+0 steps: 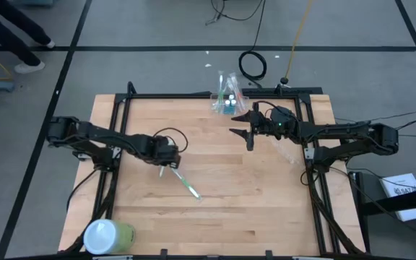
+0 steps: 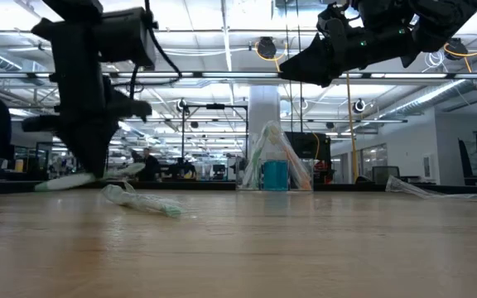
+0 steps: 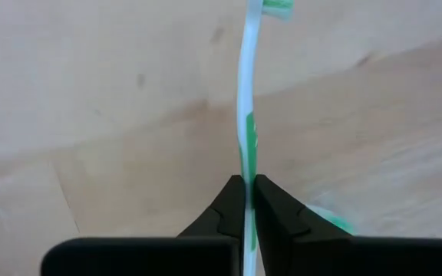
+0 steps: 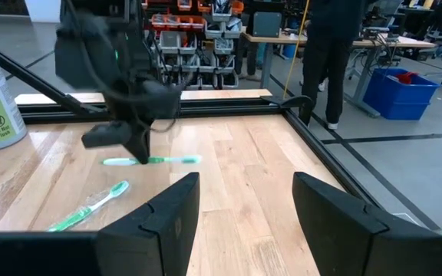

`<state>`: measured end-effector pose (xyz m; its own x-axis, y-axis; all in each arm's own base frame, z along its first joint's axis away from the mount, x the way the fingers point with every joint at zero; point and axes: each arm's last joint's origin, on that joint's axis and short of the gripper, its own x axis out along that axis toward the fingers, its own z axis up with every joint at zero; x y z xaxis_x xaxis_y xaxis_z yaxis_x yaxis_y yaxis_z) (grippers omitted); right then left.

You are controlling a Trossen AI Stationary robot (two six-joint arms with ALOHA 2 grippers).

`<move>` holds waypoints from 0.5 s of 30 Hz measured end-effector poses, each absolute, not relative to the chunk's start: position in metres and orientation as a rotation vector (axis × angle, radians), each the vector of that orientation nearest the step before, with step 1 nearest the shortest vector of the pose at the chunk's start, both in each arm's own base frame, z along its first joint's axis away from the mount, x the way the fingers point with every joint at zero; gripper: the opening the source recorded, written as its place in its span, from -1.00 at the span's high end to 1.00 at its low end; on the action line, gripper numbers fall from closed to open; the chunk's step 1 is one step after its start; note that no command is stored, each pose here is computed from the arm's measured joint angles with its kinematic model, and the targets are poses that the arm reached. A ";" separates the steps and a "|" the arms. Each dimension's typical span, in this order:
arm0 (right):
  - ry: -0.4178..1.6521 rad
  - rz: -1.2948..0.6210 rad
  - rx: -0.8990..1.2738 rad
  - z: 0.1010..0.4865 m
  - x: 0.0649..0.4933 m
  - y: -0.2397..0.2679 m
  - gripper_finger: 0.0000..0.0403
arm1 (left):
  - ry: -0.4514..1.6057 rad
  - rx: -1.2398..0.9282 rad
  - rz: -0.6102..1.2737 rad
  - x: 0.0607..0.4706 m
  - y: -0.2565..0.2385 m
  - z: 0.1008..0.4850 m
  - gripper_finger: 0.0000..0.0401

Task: Pick & Place toothbrushing station
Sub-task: Put the green toothbrush into the transparent organizer

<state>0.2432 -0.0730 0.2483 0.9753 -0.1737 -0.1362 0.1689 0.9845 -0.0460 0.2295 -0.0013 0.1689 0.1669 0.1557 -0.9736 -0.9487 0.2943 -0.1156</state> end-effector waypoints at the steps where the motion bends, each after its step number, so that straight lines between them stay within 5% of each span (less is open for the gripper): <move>1: 0.140 -0.173 -0.034 0.248 0.243 -0.073 0.00 | 1.069 -0.919 0.966 0.229 0.000 0.173 0.94; 15: 0.050 -0.175 0.052 0.235 0.264 -0.079 0.00 | 0.457 -0.364 0.486 0.260 0.018 0.247 0.96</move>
